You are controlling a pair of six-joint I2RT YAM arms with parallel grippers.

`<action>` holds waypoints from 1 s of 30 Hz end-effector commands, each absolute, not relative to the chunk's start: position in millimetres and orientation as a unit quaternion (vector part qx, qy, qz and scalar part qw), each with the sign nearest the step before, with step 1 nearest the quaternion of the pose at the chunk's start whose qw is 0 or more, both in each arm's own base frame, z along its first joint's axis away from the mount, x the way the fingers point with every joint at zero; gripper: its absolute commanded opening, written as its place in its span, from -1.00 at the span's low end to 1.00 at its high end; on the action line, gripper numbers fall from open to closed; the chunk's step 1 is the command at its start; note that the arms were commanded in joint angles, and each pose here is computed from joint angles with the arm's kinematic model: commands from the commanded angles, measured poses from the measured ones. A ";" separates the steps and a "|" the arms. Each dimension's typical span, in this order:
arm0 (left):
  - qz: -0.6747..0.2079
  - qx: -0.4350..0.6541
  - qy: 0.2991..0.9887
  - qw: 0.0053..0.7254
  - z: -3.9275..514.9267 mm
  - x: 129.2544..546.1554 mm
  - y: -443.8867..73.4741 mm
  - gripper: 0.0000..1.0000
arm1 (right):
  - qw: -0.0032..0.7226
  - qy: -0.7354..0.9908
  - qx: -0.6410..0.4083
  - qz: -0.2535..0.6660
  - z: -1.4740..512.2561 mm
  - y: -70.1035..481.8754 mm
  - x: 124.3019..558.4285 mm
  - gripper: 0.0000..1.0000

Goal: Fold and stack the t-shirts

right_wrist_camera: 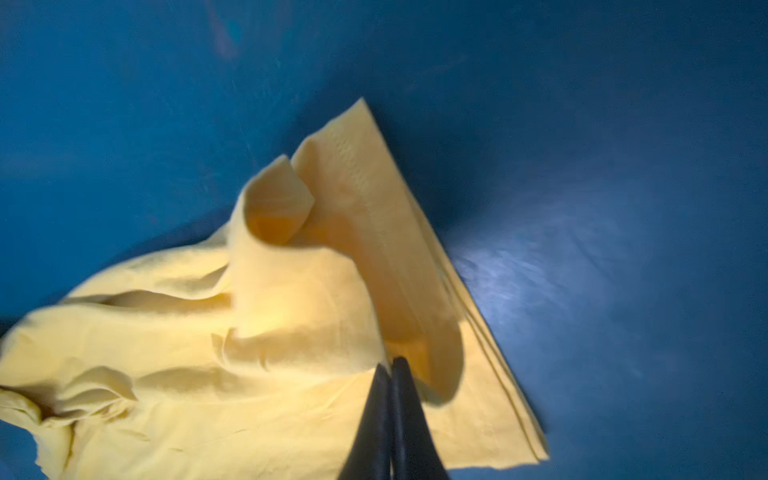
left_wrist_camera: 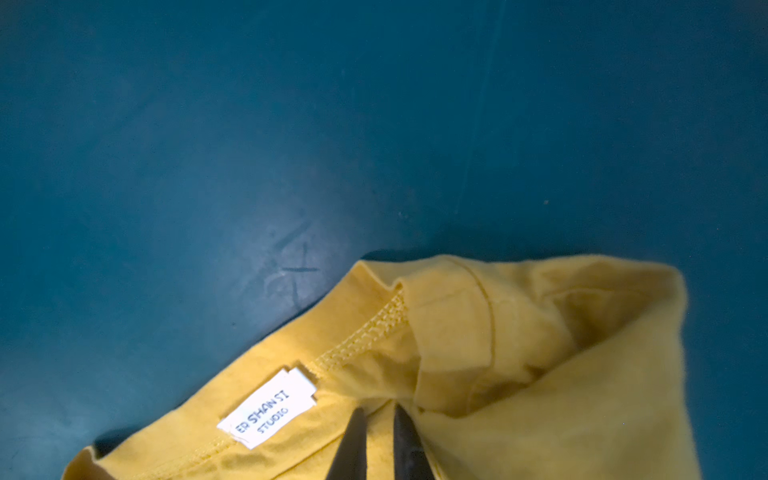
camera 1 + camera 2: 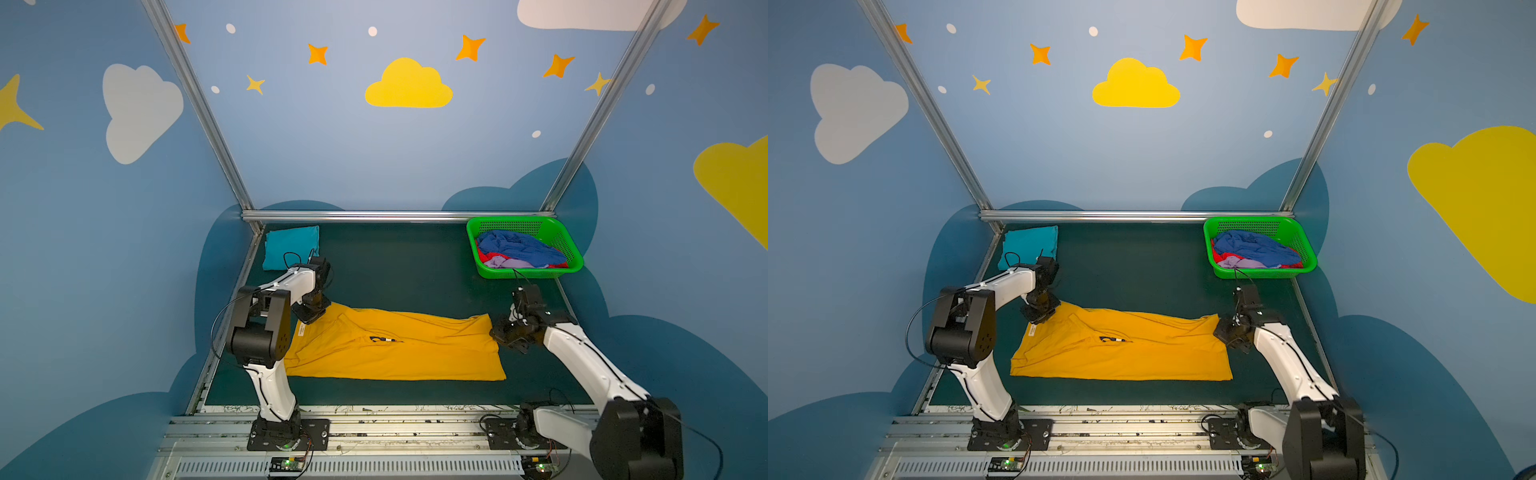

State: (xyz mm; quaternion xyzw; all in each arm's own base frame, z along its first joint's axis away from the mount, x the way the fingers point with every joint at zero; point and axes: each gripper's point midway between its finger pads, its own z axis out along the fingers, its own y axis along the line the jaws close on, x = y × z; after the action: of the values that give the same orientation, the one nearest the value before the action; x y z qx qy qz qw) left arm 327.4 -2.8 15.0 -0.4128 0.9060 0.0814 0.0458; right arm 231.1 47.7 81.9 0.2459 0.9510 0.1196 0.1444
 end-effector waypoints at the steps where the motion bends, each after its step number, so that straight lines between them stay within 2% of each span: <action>1: 0.107 -0.413 0.904 0.025 -7.4 314.5 10.2 -0.68 | 0.140 0.944 0.284 0.091 76.9 32.3 204.3 -1.00; 12: 0.092 -0.415 0.905 0.026 -8.3 316.9 6.5 -0.68 | 0.186 0.911 0.344 0.130 61.3 28.0 156.4 -1.00; 13: 0.089 -0.416 0.905 0.026 -8.5 317.1 5.9 -0.68 | 0.188 0.910 0.346 0.132 58.9 27.8 154.3 -0.87; 14: 0.087 -0.416 0.905 0.026 -8.5 317.0 5.5 -0.68 | 0.190 0.907 0.349 0.135 57.4 27.9 151.8 -0.47; 15: 0.086 -0.416 0.905 0.026 -8.6 316.7 4.9 -0.68 | 0.191 0.906 0.352 0.138 57.7 27.9 150.6 -0.20; 16: 0.085 -0.416 0.905 0.026 -8.3 317.0 4.6 -0.68 | 0.195 0.905 0.352 0.138 59.0 27.4 150.9 -0.06; 18: 0.083 -0.416 0.905 0.027 -6.8 317.4 3.6 -0.68 | 0.215 0.907 0.335 0.135 68.9 26.0 160.2 0.07; 20: 0.083 -0.411 0.907 0.028 -4.1 317.2 1.6 -0.67 | 0.229 0.916 0.304 0.128 84.3 26.6 175.4 0.02; 24: 0.100 -0.389 0.914 0.053 19.3 321.1 -1.2 -0.64 | 0.234 0.944 0.217 0.078 113.8 34.8 213.5 -0.36; 28: 0.131 -0.358 0.919 0.103 59.0 331.8 -1.5 -0.46 | 0.260 0.958 0.105 0.051 132.0 66.0 256.0 -0.38; 30: 0.146 -0.348 0.918 0.124 76.8 336.3 0.6 -0.37 | 0.261 0.962 0.058 0.049 132.2 86.8 272.3 -0.31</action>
State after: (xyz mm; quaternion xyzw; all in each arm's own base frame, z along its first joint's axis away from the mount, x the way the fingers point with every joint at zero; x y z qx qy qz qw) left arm 328.7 -9.4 37.1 -0.3662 0.9206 0.1126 0.0760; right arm 247.9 73.4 125.6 0.1296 0.9613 0.0749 0.2314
